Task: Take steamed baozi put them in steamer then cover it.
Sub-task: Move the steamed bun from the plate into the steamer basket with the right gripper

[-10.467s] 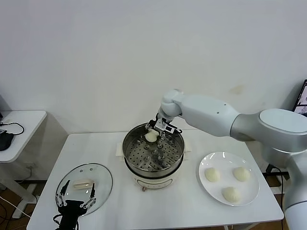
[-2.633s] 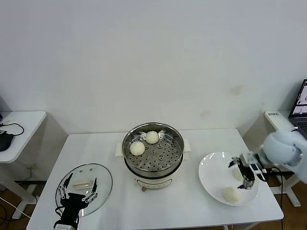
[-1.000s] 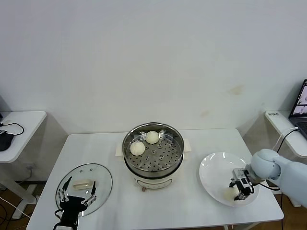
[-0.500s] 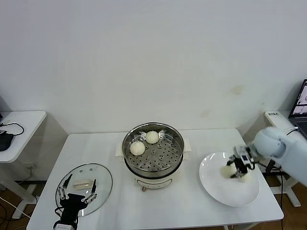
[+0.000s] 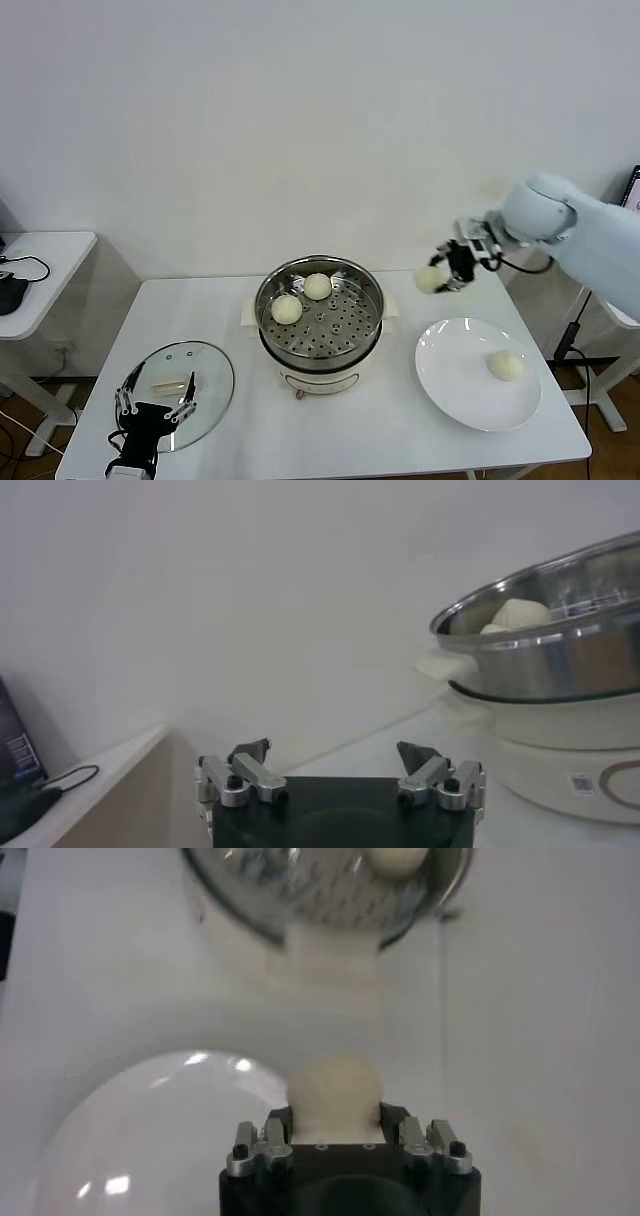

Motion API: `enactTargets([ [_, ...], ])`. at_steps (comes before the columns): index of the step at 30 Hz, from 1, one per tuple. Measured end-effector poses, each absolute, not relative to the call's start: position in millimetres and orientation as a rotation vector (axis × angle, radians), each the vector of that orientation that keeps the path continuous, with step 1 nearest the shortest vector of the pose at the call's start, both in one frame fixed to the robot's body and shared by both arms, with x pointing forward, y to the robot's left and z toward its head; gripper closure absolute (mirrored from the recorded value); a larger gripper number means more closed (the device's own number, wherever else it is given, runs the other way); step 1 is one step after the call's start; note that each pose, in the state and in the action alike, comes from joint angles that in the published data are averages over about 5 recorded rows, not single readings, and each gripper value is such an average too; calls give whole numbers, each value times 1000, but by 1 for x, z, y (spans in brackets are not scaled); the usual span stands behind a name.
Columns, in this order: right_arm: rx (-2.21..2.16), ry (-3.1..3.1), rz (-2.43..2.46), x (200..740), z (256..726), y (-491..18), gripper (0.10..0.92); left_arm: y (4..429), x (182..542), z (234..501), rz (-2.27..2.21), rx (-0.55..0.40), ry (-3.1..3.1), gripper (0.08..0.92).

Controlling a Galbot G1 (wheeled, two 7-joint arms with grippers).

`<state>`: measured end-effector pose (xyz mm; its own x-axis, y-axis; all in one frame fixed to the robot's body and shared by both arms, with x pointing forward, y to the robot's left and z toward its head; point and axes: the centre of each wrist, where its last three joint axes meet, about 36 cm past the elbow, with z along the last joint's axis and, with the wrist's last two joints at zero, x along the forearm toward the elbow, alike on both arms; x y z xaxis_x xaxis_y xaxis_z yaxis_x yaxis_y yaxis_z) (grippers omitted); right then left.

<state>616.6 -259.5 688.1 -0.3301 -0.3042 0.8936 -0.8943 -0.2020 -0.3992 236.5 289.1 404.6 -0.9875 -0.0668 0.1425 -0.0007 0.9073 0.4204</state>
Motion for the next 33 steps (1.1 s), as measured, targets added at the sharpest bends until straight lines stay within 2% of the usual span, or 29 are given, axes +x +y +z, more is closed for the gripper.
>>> enactTargets([
  [8, 1572, -1487, 1667, 617, 693, -179, 471, 290, 235, 405, -645, 75, -2913, 177],
  [16, 1743, -1323, 1775, 611, 663, -113, 471, 296, 232, 408, -651, 101, -2908, 177],
  [25, 1884, -1100, 1906, 605, 617, -69, 471, 301, 233, 407, -641, 131, -2909, 177],
  [33, 1952, -921, 2023, 600, 596, -48, 465, 302, 234, 403, -632, 143, -2906, 177],
])
